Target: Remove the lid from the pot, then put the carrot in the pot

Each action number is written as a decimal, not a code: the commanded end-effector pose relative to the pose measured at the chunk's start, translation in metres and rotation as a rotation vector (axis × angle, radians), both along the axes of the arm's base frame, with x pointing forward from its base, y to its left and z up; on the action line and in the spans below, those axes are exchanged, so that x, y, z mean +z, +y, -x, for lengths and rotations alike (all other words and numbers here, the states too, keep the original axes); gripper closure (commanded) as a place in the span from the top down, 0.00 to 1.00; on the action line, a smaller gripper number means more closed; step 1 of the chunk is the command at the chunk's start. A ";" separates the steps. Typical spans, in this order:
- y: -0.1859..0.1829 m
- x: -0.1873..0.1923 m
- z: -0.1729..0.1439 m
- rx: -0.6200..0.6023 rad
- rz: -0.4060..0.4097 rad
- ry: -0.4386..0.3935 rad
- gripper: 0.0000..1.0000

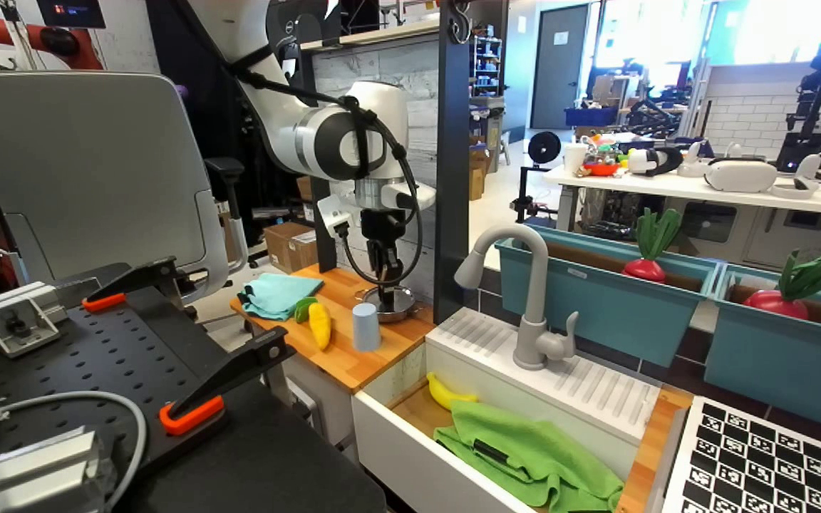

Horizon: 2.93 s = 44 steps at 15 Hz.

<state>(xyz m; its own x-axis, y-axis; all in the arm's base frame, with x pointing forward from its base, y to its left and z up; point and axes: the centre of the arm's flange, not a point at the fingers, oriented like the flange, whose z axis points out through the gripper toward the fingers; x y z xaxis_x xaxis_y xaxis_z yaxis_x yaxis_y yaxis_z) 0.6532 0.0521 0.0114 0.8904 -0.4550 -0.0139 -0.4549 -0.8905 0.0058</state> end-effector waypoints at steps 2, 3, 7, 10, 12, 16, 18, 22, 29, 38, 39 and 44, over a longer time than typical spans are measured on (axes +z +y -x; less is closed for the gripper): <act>0.001 0.022 0.015 0.036 0.010 0.010 0.05; 0.002 0.027 0.019 0.044 0.012 0.003 0.05; 0.017 0.045 0.032 0.099 0.041 -0.001 0.05; 0.044 0.048 0.034 0.165 0.062 0.007 0.05; 0.069 0.046 0.035 0.213 0.071 0.004 0.05; 0.117 0.037 0.039 0.306 0.096 -0.003 0.05; 0.137 0.032 0.040 0.350 0.107 -0.006 0.05; 0.164 0.019 0.040 0.431 0.113 -0.005 0.05; 0.178 -0.006 0.027 0.507 0.115 -0.006 0.05; 0.175 -0.011 0.026 0.546 0.120 0.012 0.89; 0.173 -0.009 0.028 0.546 0.123 0.018 0.98; 0.153 0.007 0.053 0.621 0.128 0.118 1.00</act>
<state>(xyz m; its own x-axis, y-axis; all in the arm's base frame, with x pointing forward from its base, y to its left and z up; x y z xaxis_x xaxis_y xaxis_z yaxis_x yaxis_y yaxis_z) 0.6150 0.2202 -0.0006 0.9965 0.0703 -0.0449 0.0757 -0.9885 0.1307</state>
